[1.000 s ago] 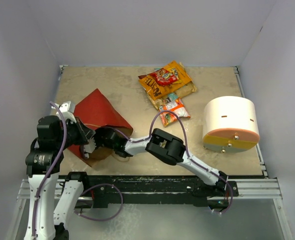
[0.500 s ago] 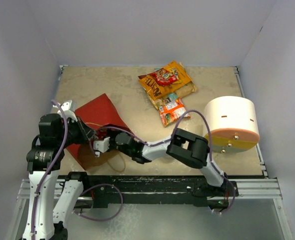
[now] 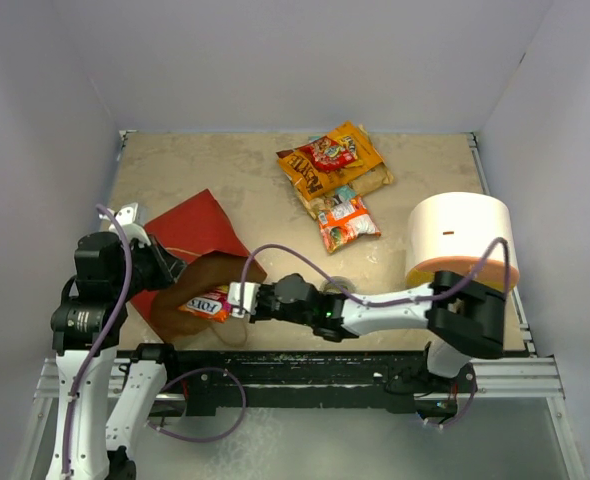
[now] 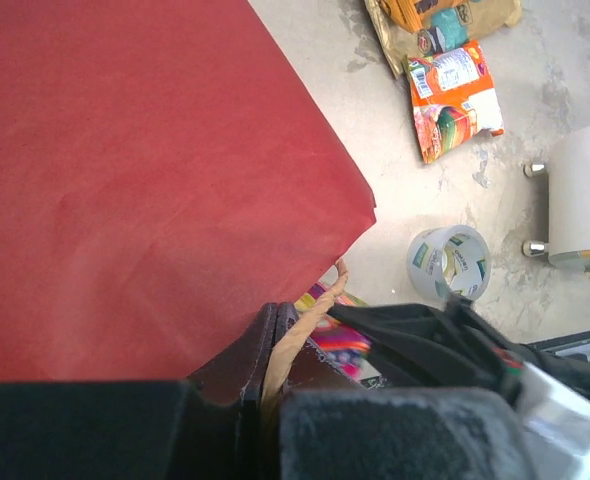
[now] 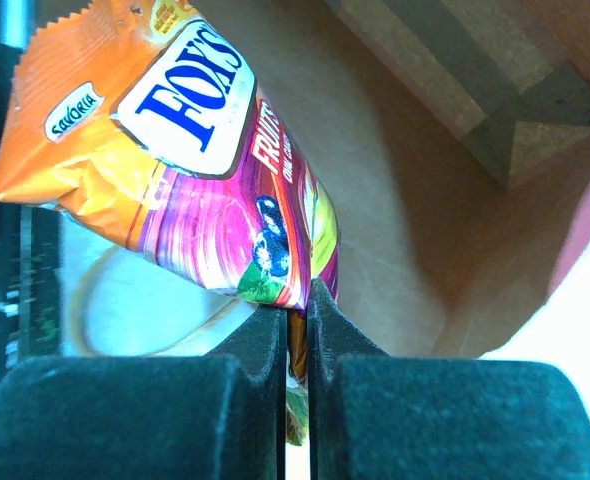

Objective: Take the snacks out of the paper bag
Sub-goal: Take out the snack from the paper bag.

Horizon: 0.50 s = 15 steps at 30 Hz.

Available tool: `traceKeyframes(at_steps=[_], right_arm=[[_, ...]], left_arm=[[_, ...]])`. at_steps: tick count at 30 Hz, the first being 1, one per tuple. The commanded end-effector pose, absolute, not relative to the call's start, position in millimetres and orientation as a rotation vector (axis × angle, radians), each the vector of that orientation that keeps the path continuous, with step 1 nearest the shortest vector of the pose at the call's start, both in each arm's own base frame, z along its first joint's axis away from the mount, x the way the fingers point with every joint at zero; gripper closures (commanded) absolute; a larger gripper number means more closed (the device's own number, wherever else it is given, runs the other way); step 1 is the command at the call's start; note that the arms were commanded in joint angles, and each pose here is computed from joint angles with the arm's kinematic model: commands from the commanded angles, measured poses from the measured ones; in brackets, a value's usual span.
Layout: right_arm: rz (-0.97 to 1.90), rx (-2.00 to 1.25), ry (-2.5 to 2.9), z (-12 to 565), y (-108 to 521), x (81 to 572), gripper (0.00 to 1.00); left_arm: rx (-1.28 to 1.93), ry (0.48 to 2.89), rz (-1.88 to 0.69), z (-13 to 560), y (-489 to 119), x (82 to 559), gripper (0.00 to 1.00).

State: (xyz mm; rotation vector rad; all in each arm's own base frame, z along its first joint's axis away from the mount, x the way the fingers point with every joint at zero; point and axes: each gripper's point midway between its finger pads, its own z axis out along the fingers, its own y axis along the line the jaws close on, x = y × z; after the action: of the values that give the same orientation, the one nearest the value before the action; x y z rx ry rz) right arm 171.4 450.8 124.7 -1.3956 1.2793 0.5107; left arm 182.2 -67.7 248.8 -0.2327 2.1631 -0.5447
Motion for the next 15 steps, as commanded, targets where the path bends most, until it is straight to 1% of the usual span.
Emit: traceKeyframes(at_steps=[1,5,10,13,15], right_arm=[[0.786,-1.281,1.273,179.9,439.9,137.7,1.00],[0.920,-1.275,1.364,196.6,422.0,114.8,1.00],[0.964,-1.300,1.439,220.8,392.2,97.8,1.00],[0.827,-1.240,1.505,234.1,358.7,111.6,1.00],[0.691,-1.116,1.535,253.2,328.0,132.3,1.00]], left_arm=[[-0.243,2.121,-0.539,258.6,-65.8,184.7,1.00],[-0.237,2.119,-0.539,259.4,-66.0,184.0,1.00],[-0.233,2.112,-0.541,260.1,-66.1,183.8,1.00],[-0.233,2.113,-0.541,260.1,-66.1,183.7,1.00],[-0.230,2.109,-0.542,260.8,-66.2,183.7,1.00]])
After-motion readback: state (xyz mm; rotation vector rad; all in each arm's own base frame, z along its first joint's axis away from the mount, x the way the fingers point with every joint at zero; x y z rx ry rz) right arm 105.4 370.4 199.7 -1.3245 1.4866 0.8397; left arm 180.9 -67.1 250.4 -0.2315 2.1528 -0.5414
